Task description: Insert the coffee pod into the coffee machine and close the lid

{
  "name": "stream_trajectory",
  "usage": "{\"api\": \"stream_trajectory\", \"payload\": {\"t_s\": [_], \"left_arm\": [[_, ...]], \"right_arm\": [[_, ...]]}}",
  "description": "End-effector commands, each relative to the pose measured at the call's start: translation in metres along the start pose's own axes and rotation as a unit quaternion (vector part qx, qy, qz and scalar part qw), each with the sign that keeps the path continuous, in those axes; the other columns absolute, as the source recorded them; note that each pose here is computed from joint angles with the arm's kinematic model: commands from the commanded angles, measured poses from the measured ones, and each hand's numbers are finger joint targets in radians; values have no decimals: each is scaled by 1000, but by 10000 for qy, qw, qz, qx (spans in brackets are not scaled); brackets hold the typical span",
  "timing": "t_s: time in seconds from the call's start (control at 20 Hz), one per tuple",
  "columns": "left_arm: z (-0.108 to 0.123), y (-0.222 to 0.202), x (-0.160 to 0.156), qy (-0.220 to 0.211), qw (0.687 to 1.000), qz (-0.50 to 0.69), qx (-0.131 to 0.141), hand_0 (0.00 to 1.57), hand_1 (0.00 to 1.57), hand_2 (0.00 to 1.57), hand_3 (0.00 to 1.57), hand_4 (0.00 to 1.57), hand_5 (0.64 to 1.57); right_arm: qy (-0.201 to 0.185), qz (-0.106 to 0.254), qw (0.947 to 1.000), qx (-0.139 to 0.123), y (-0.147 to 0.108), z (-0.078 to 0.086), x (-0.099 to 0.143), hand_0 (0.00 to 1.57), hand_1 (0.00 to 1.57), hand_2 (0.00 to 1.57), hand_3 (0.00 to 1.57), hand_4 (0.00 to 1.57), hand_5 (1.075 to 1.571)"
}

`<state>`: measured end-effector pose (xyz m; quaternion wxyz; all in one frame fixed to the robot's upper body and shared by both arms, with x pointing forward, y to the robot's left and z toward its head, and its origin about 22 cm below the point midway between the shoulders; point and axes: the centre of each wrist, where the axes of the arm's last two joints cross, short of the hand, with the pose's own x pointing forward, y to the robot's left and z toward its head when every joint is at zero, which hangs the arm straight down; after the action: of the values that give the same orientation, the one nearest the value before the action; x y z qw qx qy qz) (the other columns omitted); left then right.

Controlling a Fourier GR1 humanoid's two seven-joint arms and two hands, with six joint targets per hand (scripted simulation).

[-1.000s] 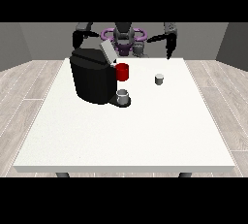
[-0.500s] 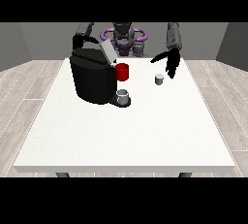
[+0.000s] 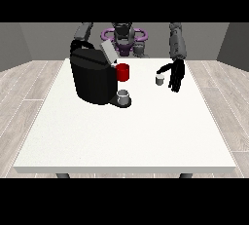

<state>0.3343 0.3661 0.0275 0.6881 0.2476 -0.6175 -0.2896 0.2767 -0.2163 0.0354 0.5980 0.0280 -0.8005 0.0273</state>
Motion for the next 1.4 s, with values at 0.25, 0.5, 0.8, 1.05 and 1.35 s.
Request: {"api": "stream_trajectory", "payload": {"t_s": [0.25,0.5,0.8,1.05,1.35], "left_arm": [[-21,10,-7,299,9975,-525,-368,0,0,0,0,0,1571],[-27,1,-1,373,9958,-579,-611,0,0,0,0,0,1571],[-29,-8,-2,248,9956,-556,-710,0,0,392,0,0,1571],[-40,-12,21,-154,9951,-856,-473,1124,1124,1180,1011,0,1571],[-37,-39,23,-198,9897,-1174,-794,1182,1182,1204,1089,0,1571]], "right_arm": [[4,161,9998,-65,8,-4,-3,0,0,0,0,511,1571],[110,177,9994,-281,-6,-7,-17,0,0,0,0,358,1571],[130,149,9994,-293,-2,-11,-17,0,0,0,0,380,1571],[105,112,9991,-393,-16,-20,-26,0,0,0,0,410,1571],[462,95,9978,-459,-10,-20,-35,0,0,0,0,403,1571]]}}
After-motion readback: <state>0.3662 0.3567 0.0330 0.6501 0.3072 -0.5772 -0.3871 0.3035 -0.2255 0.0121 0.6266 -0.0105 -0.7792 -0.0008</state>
